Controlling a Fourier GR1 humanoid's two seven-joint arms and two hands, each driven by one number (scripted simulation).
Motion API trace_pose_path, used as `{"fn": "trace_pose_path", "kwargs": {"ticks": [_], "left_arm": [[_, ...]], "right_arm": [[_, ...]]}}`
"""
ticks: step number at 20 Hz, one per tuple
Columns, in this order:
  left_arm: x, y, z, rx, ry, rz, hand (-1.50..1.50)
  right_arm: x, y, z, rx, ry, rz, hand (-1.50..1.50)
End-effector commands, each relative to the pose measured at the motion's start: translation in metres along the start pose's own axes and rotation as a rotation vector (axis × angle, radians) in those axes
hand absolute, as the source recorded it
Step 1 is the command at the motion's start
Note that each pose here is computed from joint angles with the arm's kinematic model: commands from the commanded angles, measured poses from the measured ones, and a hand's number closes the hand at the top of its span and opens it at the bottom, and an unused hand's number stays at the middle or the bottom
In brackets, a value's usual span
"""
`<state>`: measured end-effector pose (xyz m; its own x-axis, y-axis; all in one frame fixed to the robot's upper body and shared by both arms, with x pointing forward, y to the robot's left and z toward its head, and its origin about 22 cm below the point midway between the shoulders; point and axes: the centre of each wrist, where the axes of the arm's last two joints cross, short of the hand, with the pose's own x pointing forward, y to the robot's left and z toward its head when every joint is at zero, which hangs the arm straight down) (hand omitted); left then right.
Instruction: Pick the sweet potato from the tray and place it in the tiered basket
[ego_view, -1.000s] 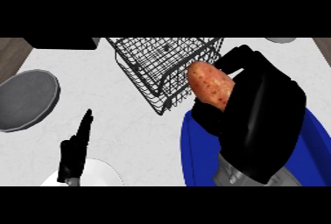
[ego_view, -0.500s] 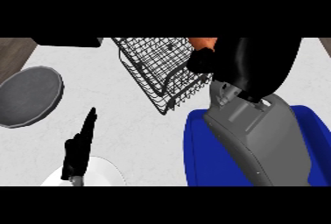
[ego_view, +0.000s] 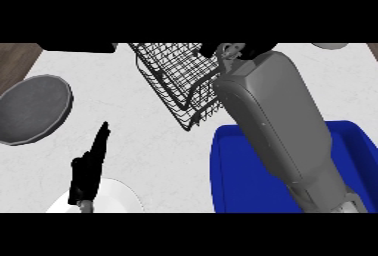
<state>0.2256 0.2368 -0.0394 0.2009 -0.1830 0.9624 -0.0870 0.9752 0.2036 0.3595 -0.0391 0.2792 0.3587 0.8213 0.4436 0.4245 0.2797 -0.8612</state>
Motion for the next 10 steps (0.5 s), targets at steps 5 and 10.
{"fn": "trace_pose_path", "kwargs": {"ticks": [5,10], "left_arm": [[-0.012,-0.009,0.003,-0.021,0.057,-0.011,0.0],[-0.008,0.006,0.002,-0.029,0.033,0.003,0.0]], "right_arm": [[-0.003,0.05,-0.024,0.036,0.259,-0.013,1.5],[-0.011,0.062,-0.031,0.076,0.303,-0.148,1.5]]}}
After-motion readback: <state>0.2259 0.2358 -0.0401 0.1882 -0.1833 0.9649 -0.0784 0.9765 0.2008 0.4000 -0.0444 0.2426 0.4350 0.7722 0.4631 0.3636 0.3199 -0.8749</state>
